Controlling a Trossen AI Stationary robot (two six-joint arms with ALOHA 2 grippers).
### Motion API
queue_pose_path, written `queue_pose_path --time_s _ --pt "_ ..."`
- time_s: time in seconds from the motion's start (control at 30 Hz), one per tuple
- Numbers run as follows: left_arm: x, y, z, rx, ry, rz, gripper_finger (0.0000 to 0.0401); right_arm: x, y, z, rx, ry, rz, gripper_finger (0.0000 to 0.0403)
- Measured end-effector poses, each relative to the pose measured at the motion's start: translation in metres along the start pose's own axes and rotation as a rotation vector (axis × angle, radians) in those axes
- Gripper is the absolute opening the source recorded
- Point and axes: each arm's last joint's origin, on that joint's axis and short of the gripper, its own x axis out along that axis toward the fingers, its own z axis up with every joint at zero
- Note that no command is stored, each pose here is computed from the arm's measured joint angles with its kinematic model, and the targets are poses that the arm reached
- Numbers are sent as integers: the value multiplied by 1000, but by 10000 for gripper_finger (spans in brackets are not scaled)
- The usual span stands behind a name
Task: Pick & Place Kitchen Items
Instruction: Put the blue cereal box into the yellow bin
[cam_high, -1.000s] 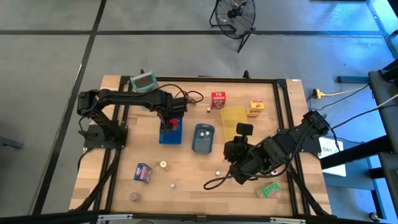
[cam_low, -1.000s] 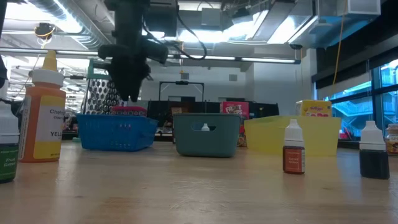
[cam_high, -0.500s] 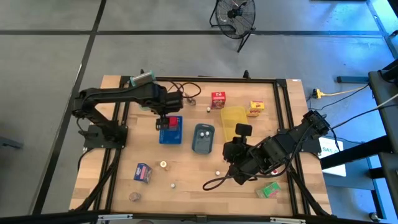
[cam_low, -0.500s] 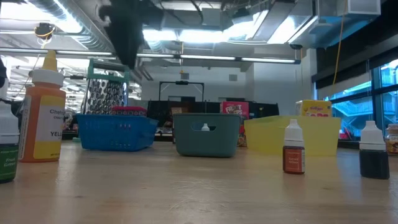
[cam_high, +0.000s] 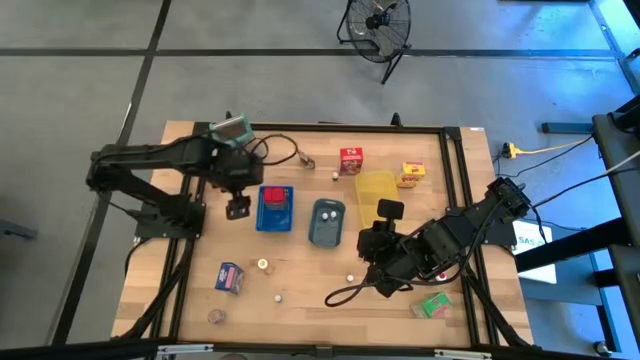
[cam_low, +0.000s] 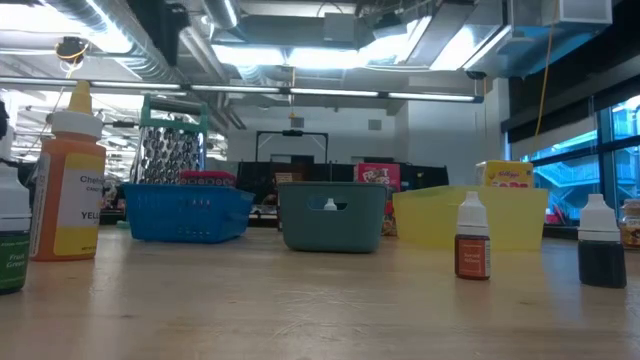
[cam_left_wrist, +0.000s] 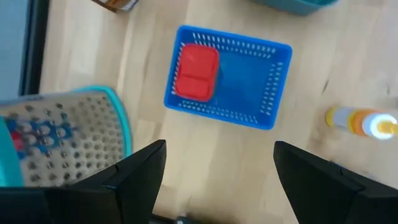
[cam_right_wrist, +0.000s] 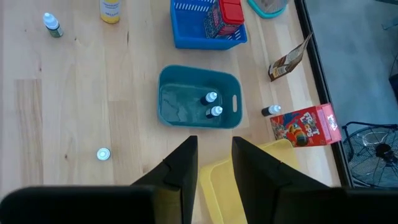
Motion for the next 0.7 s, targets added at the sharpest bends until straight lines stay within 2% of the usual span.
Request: queue_pose_path --time_s 0.37,0.7 --pt "5 -14 -39 -25 22 -19 292 0 0 1 4 -5 1 101" --pt "-7 -29 -56 -52 -9 -60 292 0 1 1 5 -11 4 101"
